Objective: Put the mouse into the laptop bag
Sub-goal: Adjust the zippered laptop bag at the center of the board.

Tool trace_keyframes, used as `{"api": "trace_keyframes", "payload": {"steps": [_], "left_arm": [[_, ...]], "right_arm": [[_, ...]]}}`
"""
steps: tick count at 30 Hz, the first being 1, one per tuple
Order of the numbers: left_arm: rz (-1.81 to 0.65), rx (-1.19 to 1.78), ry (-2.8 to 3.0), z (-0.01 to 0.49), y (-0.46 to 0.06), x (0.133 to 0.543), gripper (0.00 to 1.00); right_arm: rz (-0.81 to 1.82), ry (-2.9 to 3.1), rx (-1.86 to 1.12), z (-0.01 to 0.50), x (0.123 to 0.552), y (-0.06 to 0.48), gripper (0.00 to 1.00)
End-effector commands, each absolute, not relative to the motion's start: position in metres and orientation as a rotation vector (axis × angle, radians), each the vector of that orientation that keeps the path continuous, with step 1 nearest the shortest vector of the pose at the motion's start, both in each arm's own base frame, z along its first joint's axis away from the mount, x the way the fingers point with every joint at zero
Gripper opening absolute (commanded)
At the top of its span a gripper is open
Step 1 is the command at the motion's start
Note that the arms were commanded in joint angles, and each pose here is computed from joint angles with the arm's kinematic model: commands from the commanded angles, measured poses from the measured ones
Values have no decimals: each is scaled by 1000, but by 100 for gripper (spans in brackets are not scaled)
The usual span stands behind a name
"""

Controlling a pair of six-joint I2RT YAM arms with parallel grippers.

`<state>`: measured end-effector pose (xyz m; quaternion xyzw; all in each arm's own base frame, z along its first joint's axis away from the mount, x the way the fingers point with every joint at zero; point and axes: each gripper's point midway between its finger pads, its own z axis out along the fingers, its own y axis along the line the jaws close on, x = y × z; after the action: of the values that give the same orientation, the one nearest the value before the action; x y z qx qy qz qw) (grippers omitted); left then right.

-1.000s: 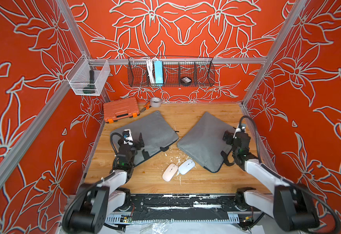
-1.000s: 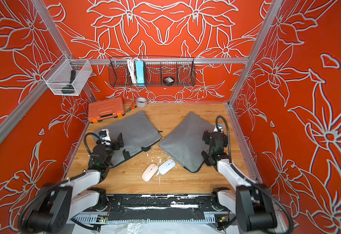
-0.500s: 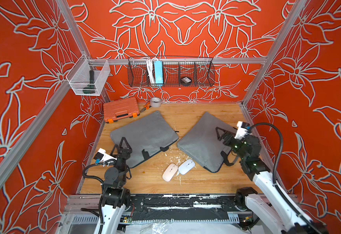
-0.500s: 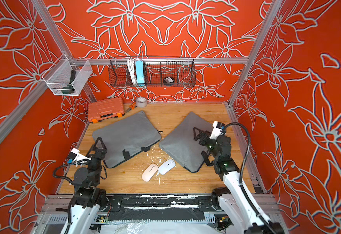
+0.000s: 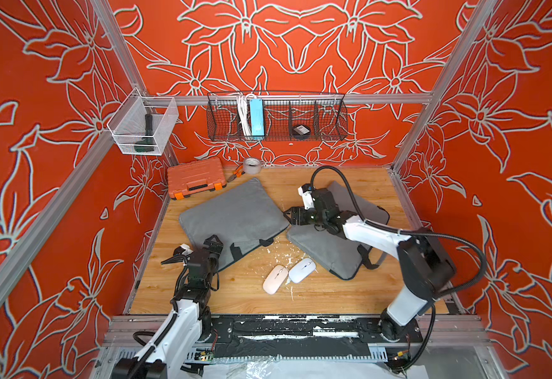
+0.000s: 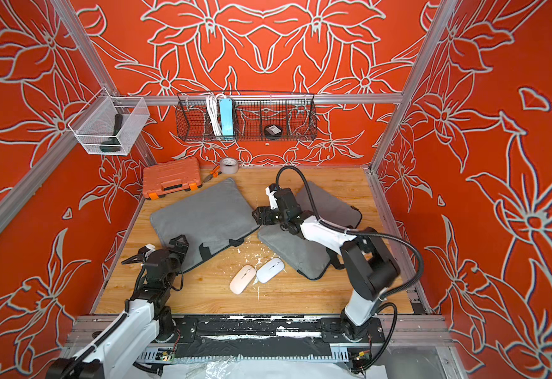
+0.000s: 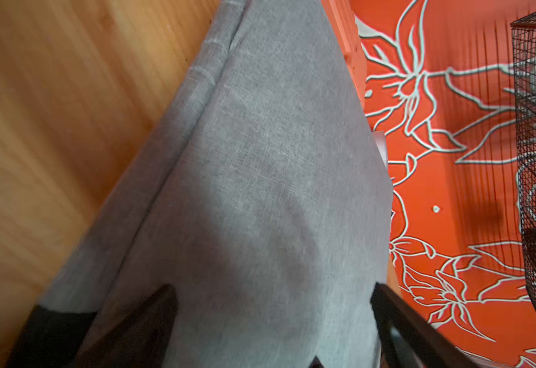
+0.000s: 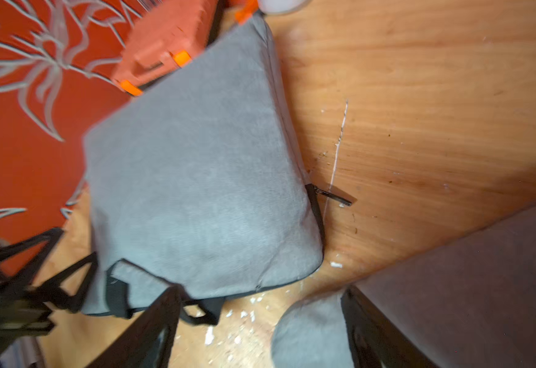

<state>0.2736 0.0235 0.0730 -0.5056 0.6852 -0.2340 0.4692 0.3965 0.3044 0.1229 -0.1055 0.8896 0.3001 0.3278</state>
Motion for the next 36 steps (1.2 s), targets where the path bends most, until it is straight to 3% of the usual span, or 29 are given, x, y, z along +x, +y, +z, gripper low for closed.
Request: {"api": "trace_keyframes", "payload": {"steps": [1,8,14,25,30,36], "left_arm": [[-602,-1250,1746,63,16,277,97],[-508,-1212,1987,42,9,305,95],[-436,-1162,2142,27,14,330,82],[-275,-1090,2003,91,42,327,89],[-423,-1091,1946,119,28,320,91],[-799,-1018,1881,151,-15,313,94]], "right_arm": [[769,2380,-365,108,405,317,82],[751,2480,-406,60,434,342,84],[601,2532,-338,29,424,313,86],[420,2506,-253,20,378,241,88],[454,2526,-190,16,369,222,87],[488,2498,-156,20,369,218,84]]}}
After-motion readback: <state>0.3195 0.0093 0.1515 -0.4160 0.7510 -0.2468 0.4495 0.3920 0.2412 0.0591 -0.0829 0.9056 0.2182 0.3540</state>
